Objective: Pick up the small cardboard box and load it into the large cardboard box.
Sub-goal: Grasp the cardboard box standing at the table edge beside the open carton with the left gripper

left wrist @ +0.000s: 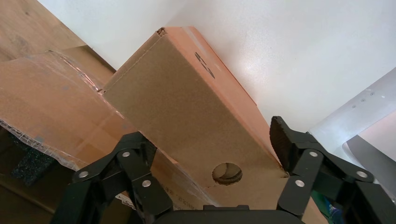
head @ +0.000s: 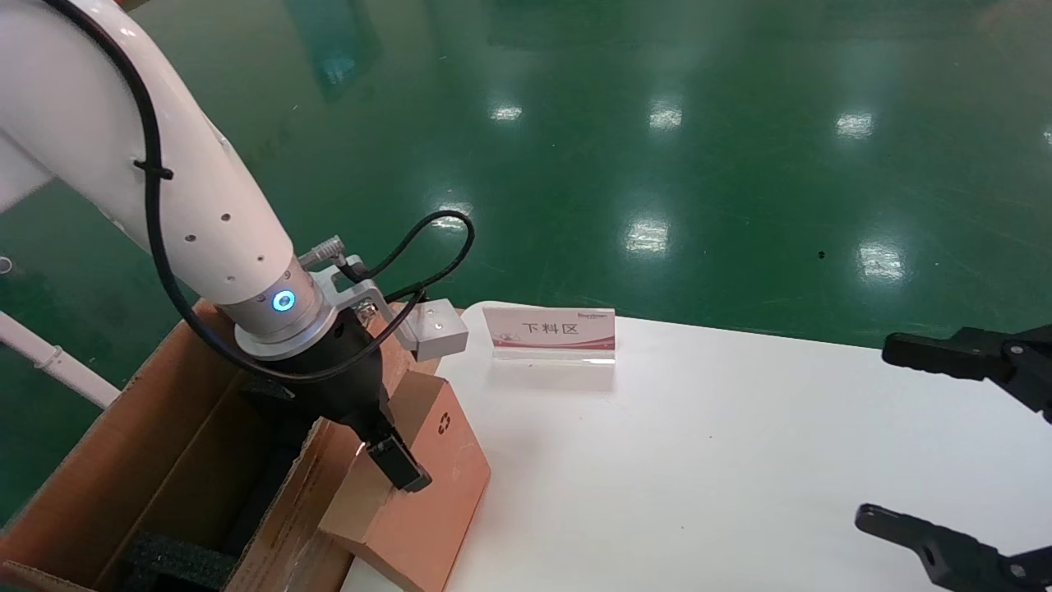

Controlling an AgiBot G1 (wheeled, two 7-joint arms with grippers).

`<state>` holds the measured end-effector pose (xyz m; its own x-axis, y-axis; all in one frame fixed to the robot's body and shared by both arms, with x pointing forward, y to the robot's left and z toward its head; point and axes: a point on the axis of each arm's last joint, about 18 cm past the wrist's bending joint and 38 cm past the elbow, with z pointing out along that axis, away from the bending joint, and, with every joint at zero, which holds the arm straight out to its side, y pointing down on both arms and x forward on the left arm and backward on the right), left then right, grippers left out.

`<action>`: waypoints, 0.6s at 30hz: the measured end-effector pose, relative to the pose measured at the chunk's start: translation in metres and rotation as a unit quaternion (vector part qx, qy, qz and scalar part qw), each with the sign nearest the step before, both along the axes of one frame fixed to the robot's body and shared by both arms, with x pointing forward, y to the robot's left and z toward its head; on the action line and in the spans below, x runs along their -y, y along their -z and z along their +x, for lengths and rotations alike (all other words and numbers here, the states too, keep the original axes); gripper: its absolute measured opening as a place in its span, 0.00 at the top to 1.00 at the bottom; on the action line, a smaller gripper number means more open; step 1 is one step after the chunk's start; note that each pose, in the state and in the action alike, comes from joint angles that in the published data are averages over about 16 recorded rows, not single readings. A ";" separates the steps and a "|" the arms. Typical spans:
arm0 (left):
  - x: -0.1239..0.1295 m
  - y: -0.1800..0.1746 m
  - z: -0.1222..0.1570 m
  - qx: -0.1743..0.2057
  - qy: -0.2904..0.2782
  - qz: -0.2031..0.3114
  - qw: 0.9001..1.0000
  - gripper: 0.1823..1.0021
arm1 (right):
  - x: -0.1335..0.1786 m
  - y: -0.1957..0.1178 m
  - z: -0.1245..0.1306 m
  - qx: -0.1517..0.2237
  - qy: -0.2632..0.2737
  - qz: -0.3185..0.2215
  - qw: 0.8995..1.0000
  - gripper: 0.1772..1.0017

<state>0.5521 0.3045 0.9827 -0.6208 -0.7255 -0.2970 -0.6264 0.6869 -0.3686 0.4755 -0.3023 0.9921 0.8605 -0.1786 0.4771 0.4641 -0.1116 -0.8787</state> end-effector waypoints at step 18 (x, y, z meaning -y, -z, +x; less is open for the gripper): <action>0.001 -0.004 0.001 0.005 0.001 -0.004 1.000 0.51 | 0.000 0.000 0.000 0.000 0.000 0.000 1.000 0.50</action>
<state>0.5532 0.3035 0.9868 -0.6193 -0.7264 -0.2980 -0.6212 0.6854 -0.3800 0.4756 -0.3023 0.9921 0.8605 -0.1786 0.4771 0.4641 -0.1116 -0.8787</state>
